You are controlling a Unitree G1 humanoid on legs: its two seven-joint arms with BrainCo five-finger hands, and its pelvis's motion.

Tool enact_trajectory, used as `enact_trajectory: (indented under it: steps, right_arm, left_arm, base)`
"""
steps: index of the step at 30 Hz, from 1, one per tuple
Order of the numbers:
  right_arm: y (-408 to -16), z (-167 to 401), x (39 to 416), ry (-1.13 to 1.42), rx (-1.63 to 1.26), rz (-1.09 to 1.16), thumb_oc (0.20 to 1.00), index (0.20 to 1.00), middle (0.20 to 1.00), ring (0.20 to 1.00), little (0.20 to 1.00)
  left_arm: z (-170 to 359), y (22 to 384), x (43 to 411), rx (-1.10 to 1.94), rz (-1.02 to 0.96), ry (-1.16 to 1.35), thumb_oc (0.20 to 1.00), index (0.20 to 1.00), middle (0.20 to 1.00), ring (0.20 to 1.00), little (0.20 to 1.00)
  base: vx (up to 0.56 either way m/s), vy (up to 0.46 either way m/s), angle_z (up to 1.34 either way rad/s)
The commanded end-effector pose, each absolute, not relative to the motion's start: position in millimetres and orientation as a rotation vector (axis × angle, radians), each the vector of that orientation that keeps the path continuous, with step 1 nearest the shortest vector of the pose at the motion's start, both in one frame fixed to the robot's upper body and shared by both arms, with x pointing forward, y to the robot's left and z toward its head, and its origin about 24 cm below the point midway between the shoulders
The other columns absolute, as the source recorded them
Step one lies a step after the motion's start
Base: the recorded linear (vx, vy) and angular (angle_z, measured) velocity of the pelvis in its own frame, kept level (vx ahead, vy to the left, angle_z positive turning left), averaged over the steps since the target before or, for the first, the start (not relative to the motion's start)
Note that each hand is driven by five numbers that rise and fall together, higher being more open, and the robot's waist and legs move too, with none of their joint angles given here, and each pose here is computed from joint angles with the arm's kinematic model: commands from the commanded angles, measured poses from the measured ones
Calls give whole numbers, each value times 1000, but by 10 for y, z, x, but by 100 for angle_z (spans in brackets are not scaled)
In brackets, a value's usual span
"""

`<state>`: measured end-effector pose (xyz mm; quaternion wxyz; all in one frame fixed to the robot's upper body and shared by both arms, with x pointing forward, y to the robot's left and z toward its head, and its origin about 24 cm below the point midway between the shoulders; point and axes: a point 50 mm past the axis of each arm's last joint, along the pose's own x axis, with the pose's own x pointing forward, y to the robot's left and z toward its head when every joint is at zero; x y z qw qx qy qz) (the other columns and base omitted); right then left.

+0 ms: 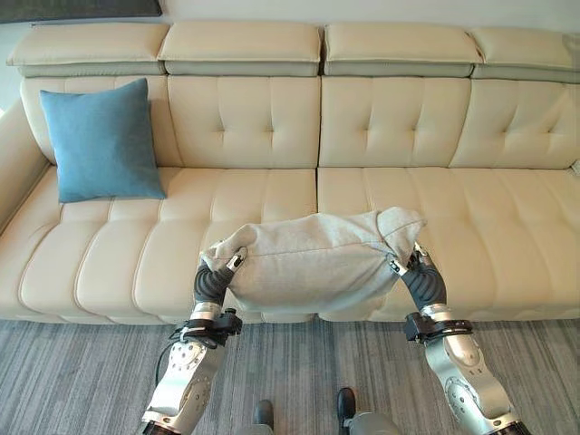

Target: Pick up all the scattered cushions and arrange them neatly on the sofa.

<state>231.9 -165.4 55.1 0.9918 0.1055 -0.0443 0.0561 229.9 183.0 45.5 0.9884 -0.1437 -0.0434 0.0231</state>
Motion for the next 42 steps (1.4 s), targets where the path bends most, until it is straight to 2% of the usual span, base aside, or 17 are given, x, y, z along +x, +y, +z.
enact_trajectory:
  steps: [1,14,28,37,42]
  right_arm:
    - [-1478,1136,2308,-401,246,247,200,200,200,200,200]
    - [-1646,954,2246,-313,277,123,200,200,200,200,200]
    - [-1534,928,2292,-304,247,181,200,200,200,200,200]
    - [-1556,974,2348,-323,226,148,200,200,200,200,200]
    - [-1441,1013,2472,-330,215,185,200,200,200,200,200]
  left_arm:
    - [884,1592,2417,-314,-115,-299,200,200,200,200,200]
    - [685,1727,2299,-310,-33,-205,200,200,200,200,200]
    - [731,1951,2247,-232,11,-223,200,200,200,200,200]
    - [604,1862,2261,-272,14,-175,200,200,200,200,200]
    - [589,1806,2375,-233,16,-165,200,200,200,200,200]
  base:
    - [1,-276,10]
    - [219,-16,0]
    - [225,141,-39]
    - [94,-91,33]
    - [99,-84,-5]
